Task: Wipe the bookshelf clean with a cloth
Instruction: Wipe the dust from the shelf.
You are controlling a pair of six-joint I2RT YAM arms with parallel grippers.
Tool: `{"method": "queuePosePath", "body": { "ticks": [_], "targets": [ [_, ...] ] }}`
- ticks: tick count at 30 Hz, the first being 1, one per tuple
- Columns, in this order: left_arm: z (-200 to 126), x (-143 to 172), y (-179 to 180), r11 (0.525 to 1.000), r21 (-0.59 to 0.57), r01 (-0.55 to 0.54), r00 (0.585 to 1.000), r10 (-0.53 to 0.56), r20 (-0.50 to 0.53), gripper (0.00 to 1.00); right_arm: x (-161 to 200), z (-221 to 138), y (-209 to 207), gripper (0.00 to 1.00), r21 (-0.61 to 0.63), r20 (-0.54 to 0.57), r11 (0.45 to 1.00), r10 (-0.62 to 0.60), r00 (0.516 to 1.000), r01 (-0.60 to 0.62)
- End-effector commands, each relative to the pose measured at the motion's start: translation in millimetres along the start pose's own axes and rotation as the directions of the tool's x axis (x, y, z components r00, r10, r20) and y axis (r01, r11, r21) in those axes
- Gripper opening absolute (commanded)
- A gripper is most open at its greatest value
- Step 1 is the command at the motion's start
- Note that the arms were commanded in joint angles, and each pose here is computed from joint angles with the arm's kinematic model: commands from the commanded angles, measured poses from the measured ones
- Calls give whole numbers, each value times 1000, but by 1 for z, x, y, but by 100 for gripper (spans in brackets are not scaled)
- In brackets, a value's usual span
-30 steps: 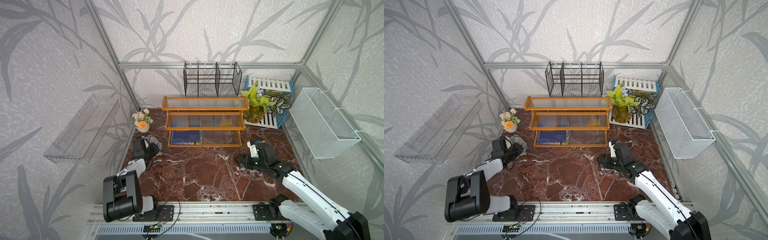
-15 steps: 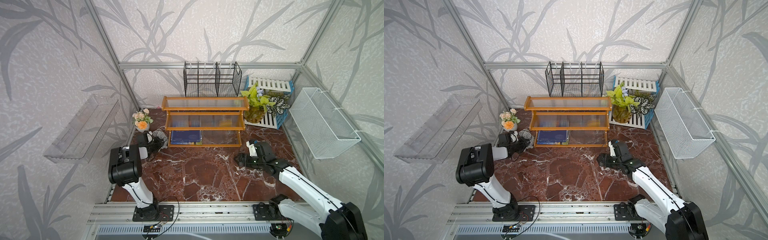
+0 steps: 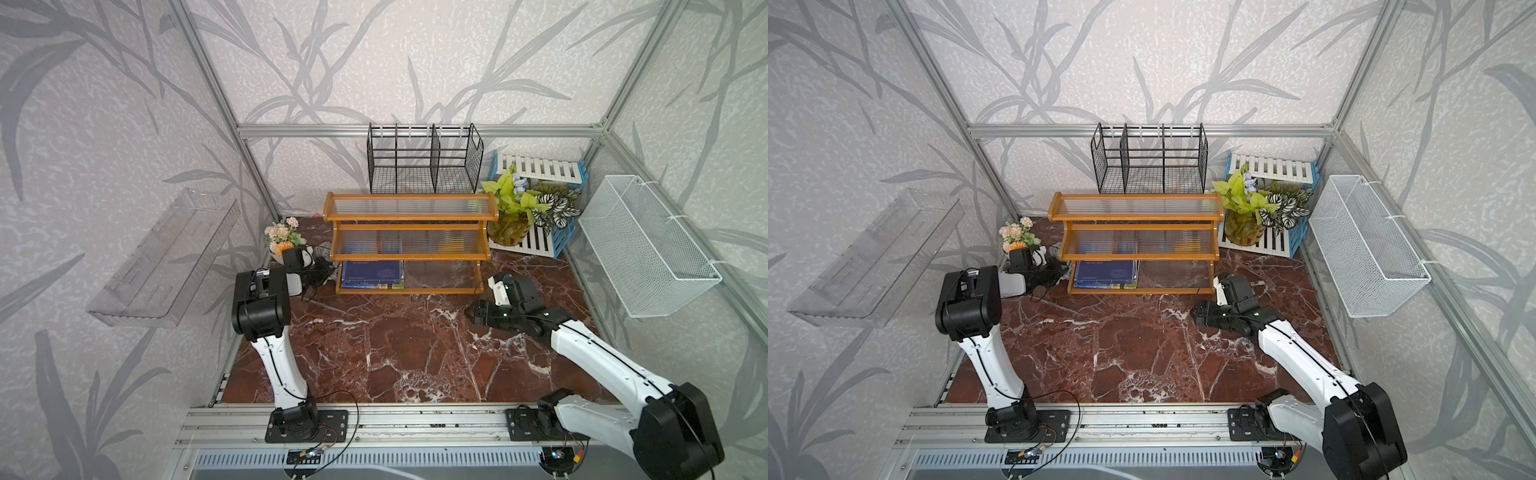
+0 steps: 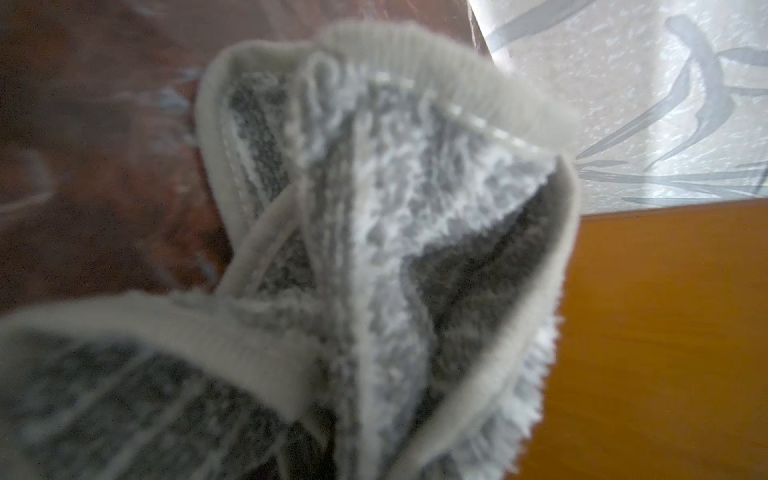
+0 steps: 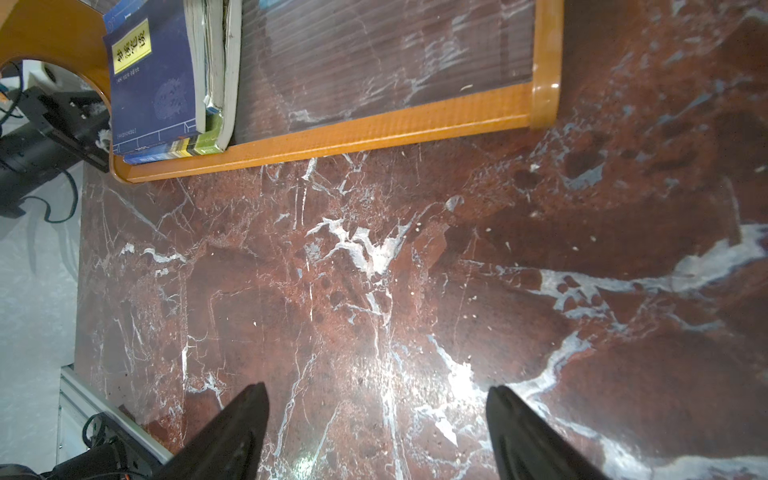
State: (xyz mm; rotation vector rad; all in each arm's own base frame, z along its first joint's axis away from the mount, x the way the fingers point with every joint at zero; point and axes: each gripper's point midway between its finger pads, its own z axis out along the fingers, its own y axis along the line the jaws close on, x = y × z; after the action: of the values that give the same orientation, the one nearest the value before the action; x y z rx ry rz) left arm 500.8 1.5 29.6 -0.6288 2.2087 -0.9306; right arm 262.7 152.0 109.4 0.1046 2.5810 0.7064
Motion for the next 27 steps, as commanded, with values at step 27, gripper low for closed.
{"method": "queuePosePath", "body": {
  "ticks": [27],
  "targets": [
    [-50, 76, 3, 999, -35, 23, 1000, -24, -12, 5, 4, -43, 18, 88, -97, 90, 994, -34, 995, 43]
  ]
}}
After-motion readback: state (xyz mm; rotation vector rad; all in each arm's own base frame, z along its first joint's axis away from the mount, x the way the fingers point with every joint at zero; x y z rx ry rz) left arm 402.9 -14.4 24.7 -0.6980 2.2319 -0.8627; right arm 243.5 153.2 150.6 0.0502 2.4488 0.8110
